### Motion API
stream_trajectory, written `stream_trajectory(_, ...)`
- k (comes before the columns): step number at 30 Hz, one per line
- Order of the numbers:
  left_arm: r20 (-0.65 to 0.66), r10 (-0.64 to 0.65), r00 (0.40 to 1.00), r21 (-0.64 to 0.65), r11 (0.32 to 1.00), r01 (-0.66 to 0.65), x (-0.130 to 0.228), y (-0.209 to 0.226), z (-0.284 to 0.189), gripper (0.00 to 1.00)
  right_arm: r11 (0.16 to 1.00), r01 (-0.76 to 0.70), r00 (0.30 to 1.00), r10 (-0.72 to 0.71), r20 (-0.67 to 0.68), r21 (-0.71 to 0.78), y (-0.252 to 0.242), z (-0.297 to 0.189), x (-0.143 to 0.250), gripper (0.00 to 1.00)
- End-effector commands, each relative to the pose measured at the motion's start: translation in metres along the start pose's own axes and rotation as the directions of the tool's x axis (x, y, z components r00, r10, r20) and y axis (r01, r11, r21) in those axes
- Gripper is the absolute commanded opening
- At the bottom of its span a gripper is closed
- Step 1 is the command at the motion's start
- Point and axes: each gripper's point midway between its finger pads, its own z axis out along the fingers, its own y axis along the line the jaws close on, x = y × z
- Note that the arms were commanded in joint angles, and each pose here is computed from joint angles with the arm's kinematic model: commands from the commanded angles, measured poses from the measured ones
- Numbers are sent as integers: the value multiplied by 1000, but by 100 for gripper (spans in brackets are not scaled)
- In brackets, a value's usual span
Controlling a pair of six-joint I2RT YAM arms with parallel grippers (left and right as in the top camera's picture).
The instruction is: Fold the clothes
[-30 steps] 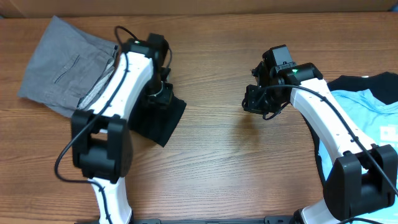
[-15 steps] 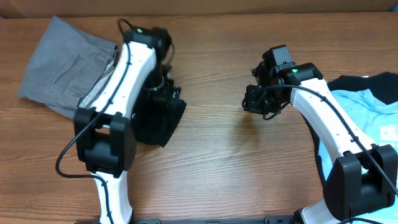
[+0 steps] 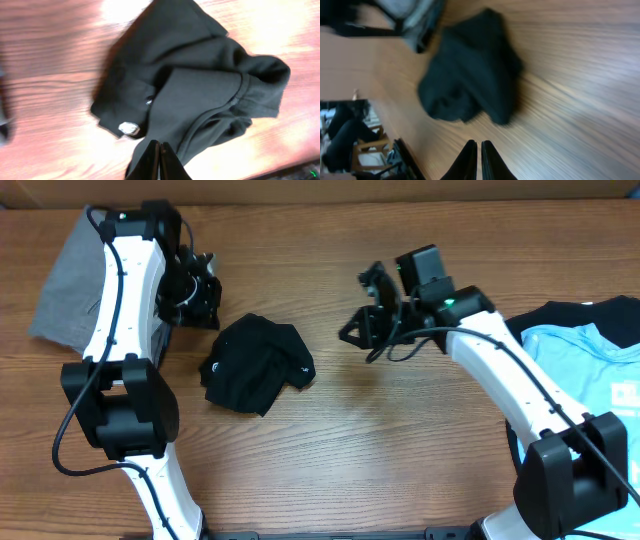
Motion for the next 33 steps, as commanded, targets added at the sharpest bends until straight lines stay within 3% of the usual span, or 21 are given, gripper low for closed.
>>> stream_trajectory(1, -34, 129, 991, 244, 963, -117, 12, -36, 32, 6, 991, 92, 995, -89, 40, -93, 43, 7, -10, 8)
stream_trajectory(7, -119, 101, 988, 265, 962, -67, 38, -26, 87, 4, 990, 140, 988, -139, 69, -13, 55, 31, -12, 5)
stream_trajectory(9, -118, 82, 990, 347, 937, -36, 43, -36, 97, 4, 995, 82, 993, -86, 77, 58, 42, 31, -13, 4)
stream_trajectory(14, -47, 145, 988, 641, 763, -81, 50, -93, 90, 4, 993, 18, 996, -27, 82, 115, 18, 21, -15, 4)
stream_trajectory(18, -29, 209, 978, 716, 686, -126, 61, -122, 81, 8, 989, -40, 996, 27, 90, 143, -3, 9, -18, 4)
stream_trajectory(26, -29, 242, 970, 724, 674, -147, 61, -133, 61, 27, 987, -59, 997, 51, 60, 150, -9, 7, -10, 8)
stream_trajectory(31, 50, 226, 973, 708, 679, -194, 38, -125, 17, 29, 987, -55, 997, 47, 59, 149, -8, 8, -10, 8)
stream_trajectory(33, 62, 237, 970, 646, 731, -220, 31, -111, 9, 24, 988, -55, 997, 46, 65, 144, -7, 8, -12, 12)
